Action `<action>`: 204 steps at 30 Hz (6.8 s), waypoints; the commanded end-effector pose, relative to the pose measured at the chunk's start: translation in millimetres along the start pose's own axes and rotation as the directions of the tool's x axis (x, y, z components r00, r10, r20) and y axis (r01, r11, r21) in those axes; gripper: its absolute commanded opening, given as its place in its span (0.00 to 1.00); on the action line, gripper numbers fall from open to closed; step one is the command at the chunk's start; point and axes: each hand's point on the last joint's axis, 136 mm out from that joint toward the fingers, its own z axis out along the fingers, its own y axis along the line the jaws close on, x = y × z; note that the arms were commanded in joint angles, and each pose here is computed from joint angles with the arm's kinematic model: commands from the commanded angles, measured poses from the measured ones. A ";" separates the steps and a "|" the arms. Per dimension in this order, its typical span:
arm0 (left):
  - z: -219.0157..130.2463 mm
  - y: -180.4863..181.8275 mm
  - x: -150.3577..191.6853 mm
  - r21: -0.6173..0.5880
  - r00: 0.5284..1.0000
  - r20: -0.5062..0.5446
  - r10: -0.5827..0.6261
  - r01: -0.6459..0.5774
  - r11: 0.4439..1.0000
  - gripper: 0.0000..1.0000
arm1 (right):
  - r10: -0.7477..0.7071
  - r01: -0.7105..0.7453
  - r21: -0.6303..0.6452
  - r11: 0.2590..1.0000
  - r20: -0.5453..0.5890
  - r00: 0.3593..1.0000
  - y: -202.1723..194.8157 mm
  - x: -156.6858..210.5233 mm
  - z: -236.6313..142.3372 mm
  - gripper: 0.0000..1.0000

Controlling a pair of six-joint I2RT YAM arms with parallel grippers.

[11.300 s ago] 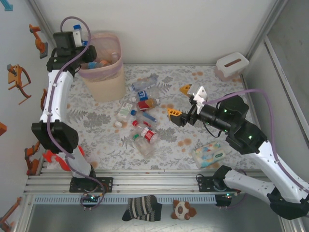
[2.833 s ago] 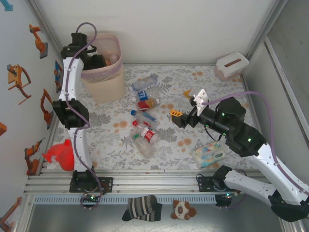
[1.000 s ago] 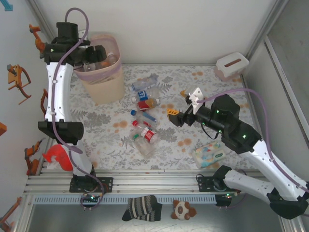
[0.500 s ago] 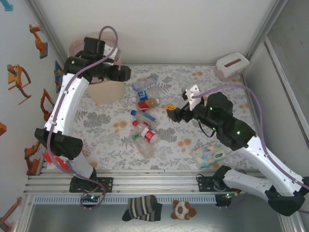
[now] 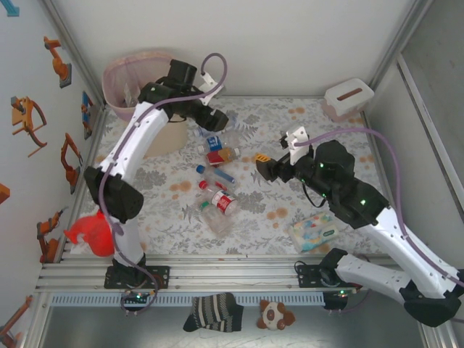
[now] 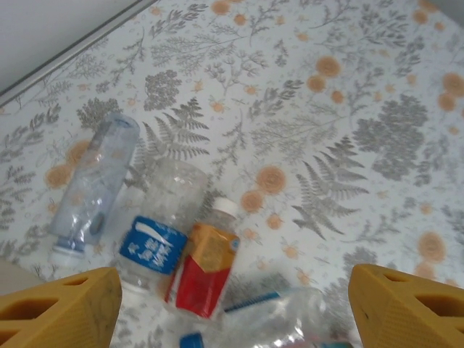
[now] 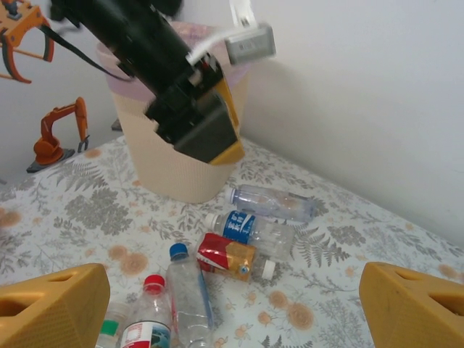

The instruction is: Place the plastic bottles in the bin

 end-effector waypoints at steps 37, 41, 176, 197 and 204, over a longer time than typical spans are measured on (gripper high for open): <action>227.8 138.7 39.4 -0.297 0.993 -0.091 0.077 -0.101 0.950 0.73 | 0.029 -0.030 0.077 0.997 0.021 0.999 -14.7 -9.4 -22.9 0.88; 232.9 145.0 46.5 -0.281 0.996 -0.081 0.041 -0.062 0.958 0.73 | 0.027 -0.028 0.077 0.997 0.011 1.000 -14.3 -6.6 -20.0 0.88; 31.0 256.7 83.2 -0.270 0.392 0.330 -0.859 0.911 0.312 0.57 | 0.000 0.001 -0.013 1.000 0.064 0.998 2.1 -24.6 0.2 0.87; -71.8 234.8 -1.4 -0.129 0.448 0.515 -0.731 0.883 0.451 0.82 | -0.022 0.023 -0.017 1.000 0.060 0.998 3.4 -27.2 8.4 0.87; -96.0 218.3 -7.3 -0.123 0.475 0.524 -0.707 0.864 0.489 0.83 | -0.030 0.031 -0.022 0.999 0.067 0.997 4.5 -31.9 11.4 0.87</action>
